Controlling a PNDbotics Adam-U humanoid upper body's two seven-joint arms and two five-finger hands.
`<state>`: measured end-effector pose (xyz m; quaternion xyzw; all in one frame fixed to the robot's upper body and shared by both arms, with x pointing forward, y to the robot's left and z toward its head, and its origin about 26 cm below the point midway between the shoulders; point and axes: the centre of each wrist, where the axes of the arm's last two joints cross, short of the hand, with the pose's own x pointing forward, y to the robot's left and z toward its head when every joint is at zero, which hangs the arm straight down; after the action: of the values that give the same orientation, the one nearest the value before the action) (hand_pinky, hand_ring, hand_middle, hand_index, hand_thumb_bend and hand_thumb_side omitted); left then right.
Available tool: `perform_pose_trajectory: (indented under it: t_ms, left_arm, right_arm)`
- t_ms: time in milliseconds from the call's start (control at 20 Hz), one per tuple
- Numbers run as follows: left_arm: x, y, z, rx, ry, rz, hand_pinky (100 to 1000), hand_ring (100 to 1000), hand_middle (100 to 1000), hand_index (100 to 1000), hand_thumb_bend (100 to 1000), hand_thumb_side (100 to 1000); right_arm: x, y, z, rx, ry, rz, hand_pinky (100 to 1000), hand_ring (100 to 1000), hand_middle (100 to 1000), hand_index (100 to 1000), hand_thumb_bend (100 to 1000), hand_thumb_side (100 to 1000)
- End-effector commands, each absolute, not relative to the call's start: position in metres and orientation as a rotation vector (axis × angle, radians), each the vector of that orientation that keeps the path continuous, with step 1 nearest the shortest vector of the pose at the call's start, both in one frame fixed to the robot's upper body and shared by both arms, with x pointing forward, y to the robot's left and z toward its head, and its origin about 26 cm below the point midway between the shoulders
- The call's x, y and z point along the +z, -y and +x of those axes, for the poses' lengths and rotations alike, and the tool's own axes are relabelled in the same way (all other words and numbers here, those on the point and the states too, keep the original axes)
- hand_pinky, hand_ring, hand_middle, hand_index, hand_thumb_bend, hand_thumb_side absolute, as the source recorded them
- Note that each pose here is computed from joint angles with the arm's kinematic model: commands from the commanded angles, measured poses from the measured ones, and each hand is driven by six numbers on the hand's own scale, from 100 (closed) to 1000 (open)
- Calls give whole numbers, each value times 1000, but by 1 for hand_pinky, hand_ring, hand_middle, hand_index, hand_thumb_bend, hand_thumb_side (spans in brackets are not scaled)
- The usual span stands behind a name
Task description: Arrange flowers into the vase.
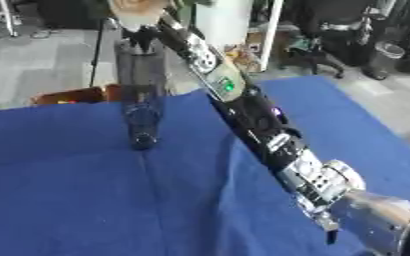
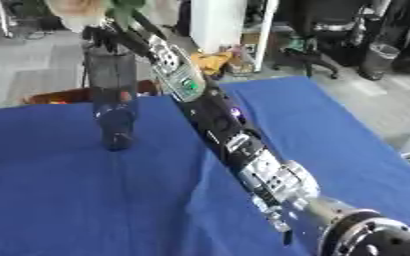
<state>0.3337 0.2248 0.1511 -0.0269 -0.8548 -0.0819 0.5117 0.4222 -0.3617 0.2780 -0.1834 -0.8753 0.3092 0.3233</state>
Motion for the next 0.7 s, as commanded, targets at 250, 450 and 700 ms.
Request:
perform_pose_trajectory:
  t_ms: [250,450,700]
  left_arm:
    - [158,-229,333,-210,2078,-39,399,567,601,770,591,701]
    - [157,-230,333,-209,2076,-39,399,568,601,770,589,704]
    - [157,-230,333,-207,2075,-39,400,568,602,770,587,706]
  right_arm:
    - [291,371,419,786,2271,-476,100,294,100,445,100,1000]
    - [287,375,422,753,2201,-409,100,302,100,454,100,996]
    - [284,378,425,724,2142,-339,100,305,100,459,100,982]
